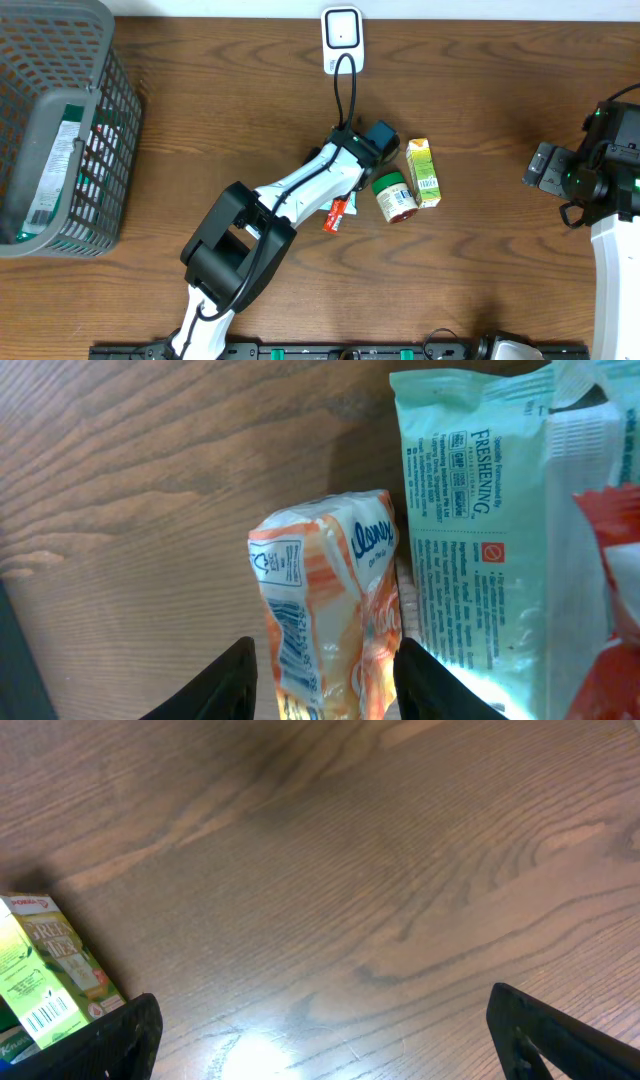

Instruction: Scan the item barcode

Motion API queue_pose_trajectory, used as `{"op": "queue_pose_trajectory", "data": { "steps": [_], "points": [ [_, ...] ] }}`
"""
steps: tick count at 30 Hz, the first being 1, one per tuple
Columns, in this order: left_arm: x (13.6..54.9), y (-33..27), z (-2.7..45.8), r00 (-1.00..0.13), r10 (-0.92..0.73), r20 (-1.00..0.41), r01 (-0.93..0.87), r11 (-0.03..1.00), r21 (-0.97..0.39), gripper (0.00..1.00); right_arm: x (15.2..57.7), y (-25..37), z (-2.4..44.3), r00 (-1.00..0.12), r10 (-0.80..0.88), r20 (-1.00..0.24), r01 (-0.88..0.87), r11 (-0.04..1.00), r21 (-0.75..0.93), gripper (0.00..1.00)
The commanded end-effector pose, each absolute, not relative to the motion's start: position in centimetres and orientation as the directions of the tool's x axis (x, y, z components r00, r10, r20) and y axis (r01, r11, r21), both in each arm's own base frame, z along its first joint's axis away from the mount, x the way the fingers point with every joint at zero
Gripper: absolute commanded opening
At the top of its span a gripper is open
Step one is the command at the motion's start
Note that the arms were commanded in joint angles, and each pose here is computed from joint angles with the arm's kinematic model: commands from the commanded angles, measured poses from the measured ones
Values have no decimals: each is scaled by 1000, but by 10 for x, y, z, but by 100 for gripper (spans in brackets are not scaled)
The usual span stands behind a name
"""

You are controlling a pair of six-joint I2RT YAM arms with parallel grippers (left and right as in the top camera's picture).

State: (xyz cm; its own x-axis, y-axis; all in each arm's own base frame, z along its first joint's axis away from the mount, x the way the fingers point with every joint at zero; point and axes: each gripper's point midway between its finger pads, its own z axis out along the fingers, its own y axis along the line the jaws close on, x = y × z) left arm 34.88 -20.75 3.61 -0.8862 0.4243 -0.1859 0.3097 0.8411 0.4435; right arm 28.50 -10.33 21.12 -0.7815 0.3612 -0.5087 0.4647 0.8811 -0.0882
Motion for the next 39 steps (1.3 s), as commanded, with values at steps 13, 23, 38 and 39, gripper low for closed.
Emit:
{"op": "queue_pose_trajectory", "data": {
  "steps": [13,23,38,39],
  "points": [
    [401,-203,186,-849,287,-445,144,934,327,61,284,-106,215,-778,356,-518,466,880,-95,99],
    [424,13,360,-599,-192,-778,-407,909,89,72,284,-106,215,-778,356,-518,466,880,-95,99],
    [354,273,284,-526,-602,-600,-767,640,31,90,284,-106,215,-778,356,-518,466,880,-95,99],
    [353,279,267,-562,-609,-560,-756,653,49,90,284,-106,215,-778,356,-518,466,880,-95,99]
  ]
}}
